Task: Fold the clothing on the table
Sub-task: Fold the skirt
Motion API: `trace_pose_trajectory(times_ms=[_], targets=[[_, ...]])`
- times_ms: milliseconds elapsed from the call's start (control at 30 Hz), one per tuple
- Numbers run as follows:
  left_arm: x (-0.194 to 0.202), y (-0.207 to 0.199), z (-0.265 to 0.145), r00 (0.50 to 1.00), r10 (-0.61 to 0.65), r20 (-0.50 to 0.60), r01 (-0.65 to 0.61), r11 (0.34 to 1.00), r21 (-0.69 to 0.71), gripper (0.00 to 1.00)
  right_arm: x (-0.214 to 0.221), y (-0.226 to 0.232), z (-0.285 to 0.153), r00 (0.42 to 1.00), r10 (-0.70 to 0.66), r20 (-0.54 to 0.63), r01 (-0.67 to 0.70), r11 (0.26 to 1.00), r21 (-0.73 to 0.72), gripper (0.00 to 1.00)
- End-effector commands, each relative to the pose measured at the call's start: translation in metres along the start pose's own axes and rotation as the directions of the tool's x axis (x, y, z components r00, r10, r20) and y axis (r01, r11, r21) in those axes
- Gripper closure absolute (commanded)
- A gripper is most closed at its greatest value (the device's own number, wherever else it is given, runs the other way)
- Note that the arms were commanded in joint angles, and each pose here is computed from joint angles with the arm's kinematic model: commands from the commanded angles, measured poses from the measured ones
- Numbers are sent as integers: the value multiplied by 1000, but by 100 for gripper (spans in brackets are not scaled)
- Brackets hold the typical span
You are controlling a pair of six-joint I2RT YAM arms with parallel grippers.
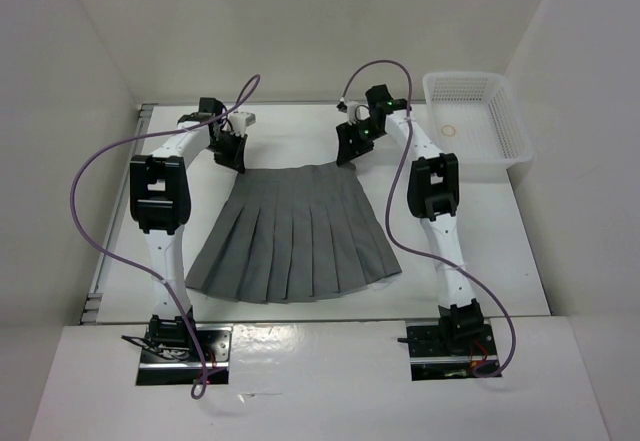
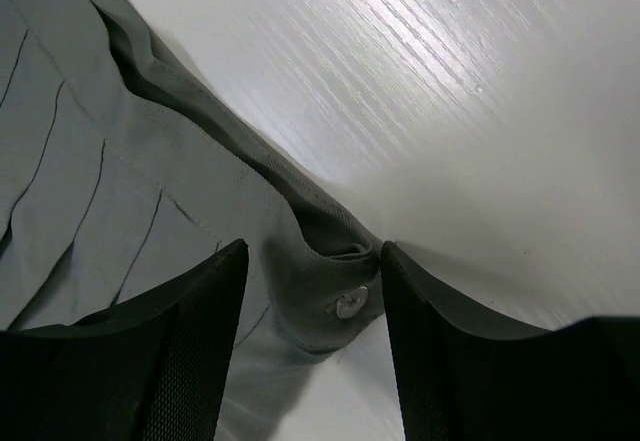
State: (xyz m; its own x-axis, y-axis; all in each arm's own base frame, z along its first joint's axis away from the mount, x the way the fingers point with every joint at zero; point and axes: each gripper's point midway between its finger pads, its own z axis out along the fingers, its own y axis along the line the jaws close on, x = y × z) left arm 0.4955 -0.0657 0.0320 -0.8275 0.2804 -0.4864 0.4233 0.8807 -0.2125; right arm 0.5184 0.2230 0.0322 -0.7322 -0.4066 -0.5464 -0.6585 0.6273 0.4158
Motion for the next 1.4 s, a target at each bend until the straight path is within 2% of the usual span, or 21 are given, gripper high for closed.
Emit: trace_pose_trajectory(times_ms=[0, 200, 333, 467, 600, 733, 1033, 1167, 1367], targets=[[-14, -5, -21, 999, 32, 39, -31, 999, -11, 92, 2, 7, 7, 1000, -11, -20, 10, 1000, -27, 39], [-13, -11, -20, 998, 45, 33, -45, 999, 7, 92, 8, 11, 15, 999, -22, -38, 20, 999, -50, 49], [-22, -14, -21, 996, 77, 46, -78, 997, 5, 92, 7, 12, 19, 999, -30, -42, 29, 999, -46, 71], [-35, -12, -26, 993, 96, 69, -96, 995, -4, 93, -3, 8, 11, 998, -50, -30, 50, 999, -1, 85], [-45, -16, -34, 990, 104, 94, -105, 994, 11, 96, -22, 3, -6, 997, -73, -6, 74, 994, 81, 88], [-58, -23, -40, 985, 117, 128, -120, 993, 14, 96, -55, 4, -42, 991, -118, 60, 104, 974, 201, 90], [-90, -23, -63, 966, 148, 213, -145, 989, -30, 96, -105, -3, -103, 970, -179, 164, 88, 889, 449, 90], [-103, -25, -75, 955, 149, 256, -143, 989, -43, 96, -118, 9, -120, 960, -207, 188, 87, 862, 500, 90], [-106, -40, -104, 939, 161, 304, -156, 987, -38, 96, -130, 46, -142, 944, -253, 215, 118, 861, 494, 90]])
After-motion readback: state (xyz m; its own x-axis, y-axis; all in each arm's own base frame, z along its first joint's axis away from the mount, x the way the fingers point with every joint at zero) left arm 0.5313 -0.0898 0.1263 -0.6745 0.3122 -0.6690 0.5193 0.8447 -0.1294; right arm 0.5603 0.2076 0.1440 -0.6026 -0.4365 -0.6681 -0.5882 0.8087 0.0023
